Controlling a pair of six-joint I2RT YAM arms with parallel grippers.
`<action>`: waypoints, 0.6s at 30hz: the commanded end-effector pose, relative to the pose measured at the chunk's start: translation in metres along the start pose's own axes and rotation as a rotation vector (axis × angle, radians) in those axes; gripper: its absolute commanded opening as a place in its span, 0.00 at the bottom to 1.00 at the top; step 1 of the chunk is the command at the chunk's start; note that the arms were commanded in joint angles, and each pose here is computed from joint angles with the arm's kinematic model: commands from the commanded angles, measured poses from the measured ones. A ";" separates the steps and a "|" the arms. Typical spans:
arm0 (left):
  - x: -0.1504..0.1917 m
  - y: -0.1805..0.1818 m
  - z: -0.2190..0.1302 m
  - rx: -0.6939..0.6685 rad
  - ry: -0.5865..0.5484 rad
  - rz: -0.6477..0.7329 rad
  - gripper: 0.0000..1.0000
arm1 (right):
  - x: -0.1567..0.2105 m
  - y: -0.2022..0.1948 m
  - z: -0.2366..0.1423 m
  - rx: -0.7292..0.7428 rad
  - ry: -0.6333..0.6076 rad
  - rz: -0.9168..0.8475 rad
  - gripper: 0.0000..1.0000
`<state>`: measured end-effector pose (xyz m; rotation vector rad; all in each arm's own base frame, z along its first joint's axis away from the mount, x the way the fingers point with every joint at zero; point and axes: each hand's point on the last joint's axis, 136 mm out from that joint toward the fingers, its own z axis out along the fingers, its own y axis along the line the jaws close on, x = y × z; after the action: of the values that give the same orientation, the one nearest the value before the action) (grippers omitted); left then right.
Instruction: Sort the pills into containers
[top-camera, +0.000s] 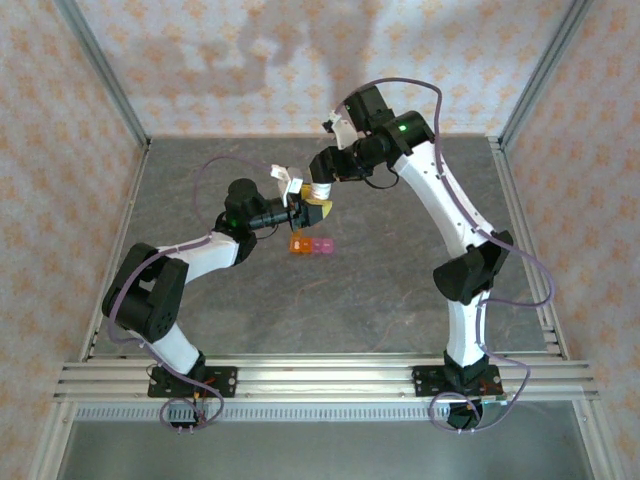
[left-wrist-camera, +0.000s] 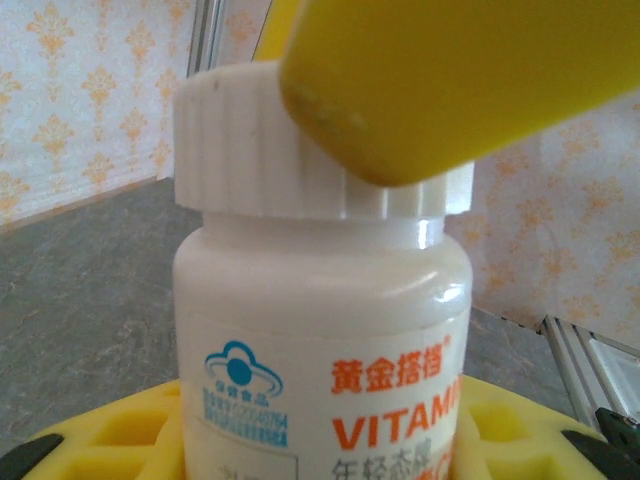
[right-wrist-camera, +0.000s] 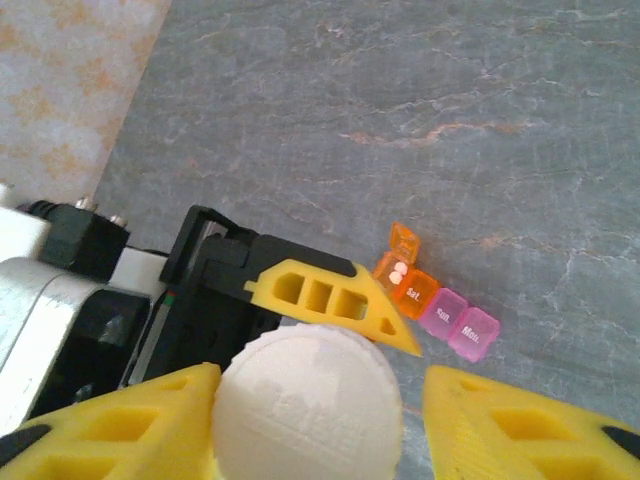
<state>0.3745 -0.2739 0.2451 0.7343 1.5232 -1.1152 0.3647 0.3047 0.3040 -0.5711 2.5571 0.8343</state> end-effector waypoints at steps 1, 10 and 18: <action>-0.027 -0.010 -0.004 0.020 -0.055 0.083 0.00 | 0.001 0.003 -0.009 -0.012 -0.008 0.002 0.48; -0.028 -0.005 -0.004 -0.003 -0.069 0.084 0.00 | 0.000 -0.005 -0.007 0.137 -0.184 0.283 0.36; -0.027 -0.003 -0.004 -0.011 -0.069 0.081 0.00 | -0.001 0.016 -0.005 0.172 -0.366 0.467 0.36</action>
<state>0.3722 -0.2747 0.2402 0.7523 1.5347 -1.1169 0.3599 0.3038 0.3029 0.0619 2.4615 0.6977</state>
